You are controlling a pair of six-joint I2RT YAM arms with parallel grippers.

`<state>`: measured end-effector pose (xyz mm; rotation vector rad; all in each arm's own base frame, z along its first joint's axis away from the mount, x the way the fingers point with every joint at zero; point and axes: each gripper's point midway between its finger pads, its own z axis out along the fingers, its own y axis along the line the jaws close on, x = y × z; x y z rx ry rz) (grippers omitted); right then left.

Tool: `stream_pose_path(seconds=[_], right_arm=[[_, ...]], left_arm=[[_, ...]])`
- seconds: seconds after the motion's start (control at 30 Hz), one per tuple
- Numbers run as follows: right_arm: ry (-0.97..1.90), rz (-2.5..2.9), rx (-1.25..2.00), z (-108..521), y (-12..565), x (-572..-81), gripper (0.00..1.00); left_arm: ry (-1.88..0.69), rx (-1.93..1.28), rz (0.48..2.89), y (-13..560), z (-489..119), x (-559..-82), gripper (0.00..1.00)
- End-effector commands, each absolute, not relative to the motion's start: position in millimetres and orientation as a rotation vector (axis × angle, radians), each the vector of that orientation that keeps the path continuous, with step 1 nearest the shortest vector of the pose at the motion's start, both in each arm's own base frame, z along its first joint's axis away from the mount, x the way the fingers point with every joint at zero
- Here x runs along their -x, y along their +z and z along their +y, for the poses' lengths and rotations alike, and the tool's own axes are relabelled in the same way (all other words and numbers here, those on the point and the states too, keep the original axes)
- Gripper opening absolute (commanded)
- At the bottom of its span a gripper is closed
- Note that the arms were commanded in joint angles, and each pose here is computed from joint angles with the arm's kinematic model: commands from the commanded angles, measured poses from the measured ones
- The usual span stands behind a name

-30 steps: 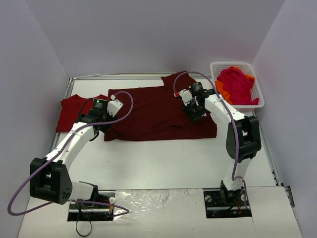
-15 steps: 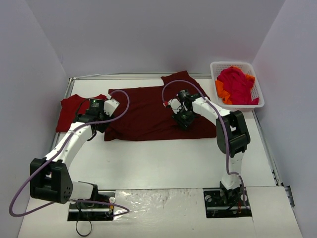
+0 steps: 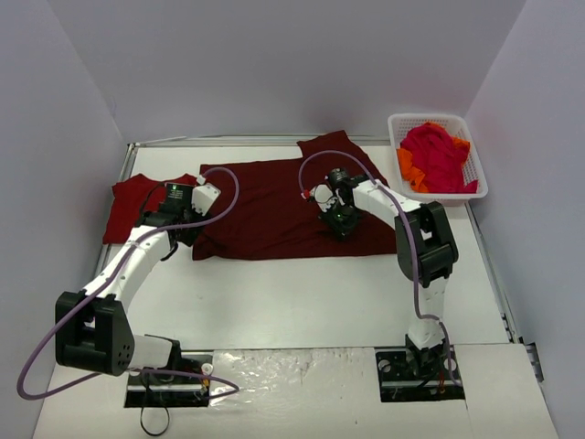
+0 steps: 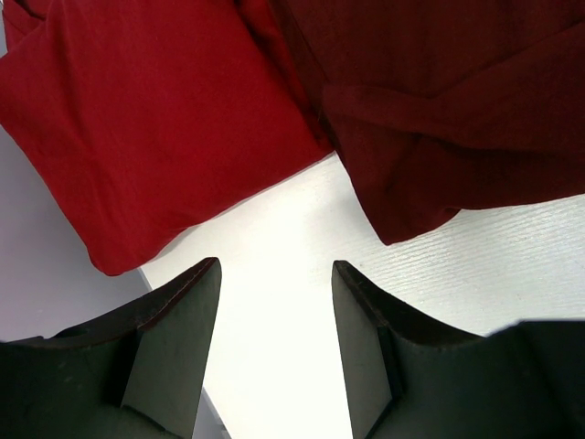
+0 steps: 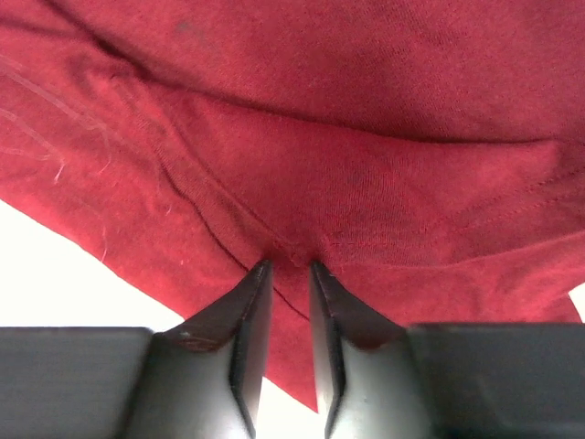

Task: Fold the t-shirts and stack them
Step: Fold the flattened tshirt in 1/3 of the way

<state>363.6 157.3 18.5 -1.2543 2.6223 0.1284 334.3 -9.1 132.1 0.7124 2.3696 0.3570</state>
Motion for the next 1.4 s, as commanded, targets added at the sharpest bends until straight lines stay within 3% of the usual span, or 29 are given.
stream_pose_path(seconds=[0.0, 0.33, 0.77, 0.83, 0.9, 1.0, 1.37], right_arm=[[0.102, 2.641, 1.239, 155.7, 21.0, -367.3, 0.15], [0.064, 2.588, 1.194, 155.6, 45.1, -380.0, 0.0], [-0.013, 2.502, 1.154, 157.7, 76.5, -407.8, 0.0], [-0.005, 2.505, 1.164, 158.1, 74.9, -406.4, 0.05], [0.016, 2.516, 1.176, 158.7, 70.9, -401.3, 0.21], [0.056, 2.539, 1.208, 158.9, 63.7, -389.8, 0.27], [0.089, 2.62, 1.268, 152.1, 34.0, -366.6, 0.31]], left_arm=[[0.349, -0.675, 2.343, 141.6, -8.3, -334.1, 0.51], [0.337, -0.681, 2.346, 140.0, -9.8, -333.5, 0.5], [0.33, -0.678, 2.343, 142.4, -10.5, -332.7, 0.51], [0.332, -0.679, 2.346, 141.7, -10.2, -332.1, 0.51], [0.333, -0.681, 2.347, 140.6, -10.2, -332.5, 0.51], [0.333, -0.682, 2.35, 139.7, -10.2, -332.9, 0.51], [0.329, -0.687, 2.352, 137.8, -10.7, -332.6, 0.51]])
